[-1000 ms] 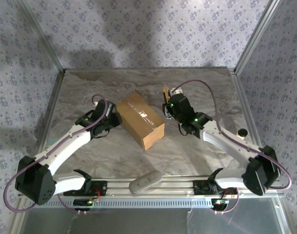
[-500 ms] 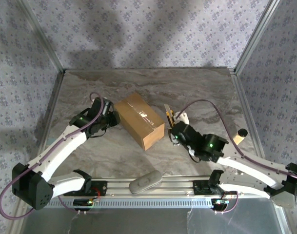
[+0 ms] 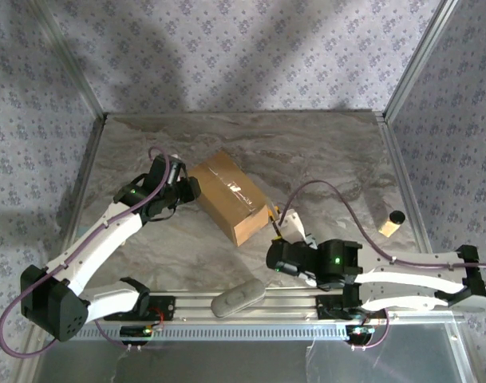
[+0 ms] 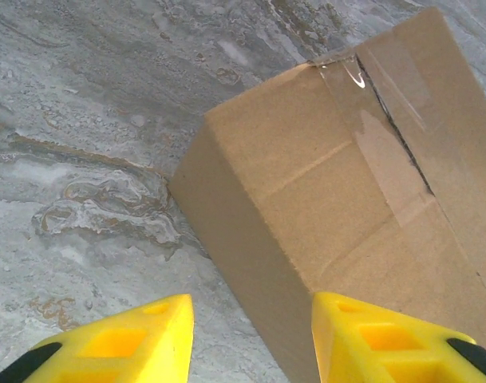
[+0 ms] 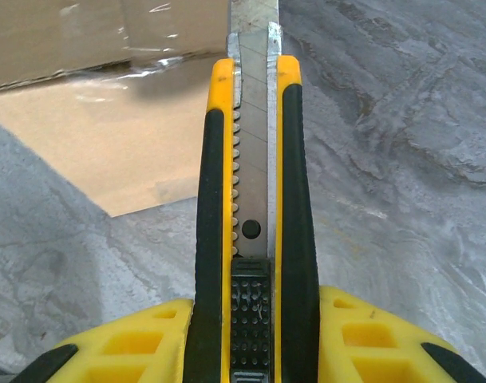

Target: Unpack the express box

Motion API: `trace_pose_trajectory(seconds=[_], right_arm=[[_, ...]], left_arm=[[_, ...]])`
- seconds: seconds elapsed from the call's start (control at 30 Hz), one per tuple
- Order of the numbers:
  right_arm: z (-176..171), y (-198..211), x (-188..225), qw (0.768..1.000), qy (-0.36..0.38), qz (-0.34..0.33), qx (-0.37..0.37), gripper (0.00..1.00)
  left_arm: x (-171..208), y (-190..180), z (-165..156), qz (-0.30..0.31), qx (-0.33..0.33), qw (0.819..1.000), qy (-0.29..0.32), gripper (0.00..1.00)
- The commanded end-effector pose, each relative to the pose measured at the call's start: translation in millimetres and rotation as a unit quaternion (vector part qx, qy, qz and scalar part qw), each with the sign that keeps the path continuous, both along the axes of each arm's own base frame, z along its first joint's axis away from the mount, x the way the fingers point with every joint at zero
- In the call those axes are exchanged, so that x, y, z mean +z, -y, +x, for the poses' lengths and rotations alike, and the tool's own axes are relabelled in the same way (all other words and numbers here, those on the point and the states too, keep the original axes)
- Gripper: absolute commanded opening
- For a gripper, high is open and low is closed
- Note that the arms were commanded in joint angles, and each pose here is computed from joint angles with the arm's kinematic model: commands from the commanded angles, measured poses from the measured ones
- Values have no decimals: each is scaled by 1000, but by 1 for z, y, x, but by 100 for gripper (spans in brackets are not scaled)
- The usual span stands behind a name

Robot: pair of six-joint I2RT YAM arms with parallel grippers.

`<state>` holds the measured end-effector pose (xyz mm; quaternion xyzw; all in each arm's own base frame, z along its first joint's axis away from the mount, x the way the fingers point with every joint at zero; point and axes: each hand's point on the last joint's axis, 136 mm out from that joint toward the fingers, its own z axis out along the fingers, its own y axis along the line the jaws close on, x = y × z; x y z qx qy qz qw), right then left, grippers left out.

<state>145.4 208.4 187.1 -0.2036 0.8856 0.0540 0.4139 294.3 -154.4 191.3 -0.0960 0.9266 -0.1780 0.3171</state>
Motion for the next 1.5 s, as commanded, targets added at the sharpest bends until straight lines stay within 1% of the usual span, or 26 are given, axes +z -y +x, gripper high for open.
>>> trace_pose_trajectory(seconds=[0.0, 0.2, 0.73, 1.23, 1.47], right_arm=[[1, -4, 8, 999, 14, 21, -24, 0], [-5, -7, 0, 1000, 0, 17, -21, 0], [-16, 2, -13, 999, -35, 11, -36, 0], [-16, -14, -12, 999, -34, 16, -27, 0], [-16, -15, -10, 999, -33, 18, -28, 0]], left_arm=[[7, 6, 4, -17, -6, 1000, 13, 43], [3, 8, 5, -22, -4, 1000, 11, 43], [1, 10, 13, -17, 2, 1000, 6, 43], [-5, 10, 12, -20, 7, 1000, 0, 43], [-6, 10, 12, -23, 7, 1000, 0, 43]])
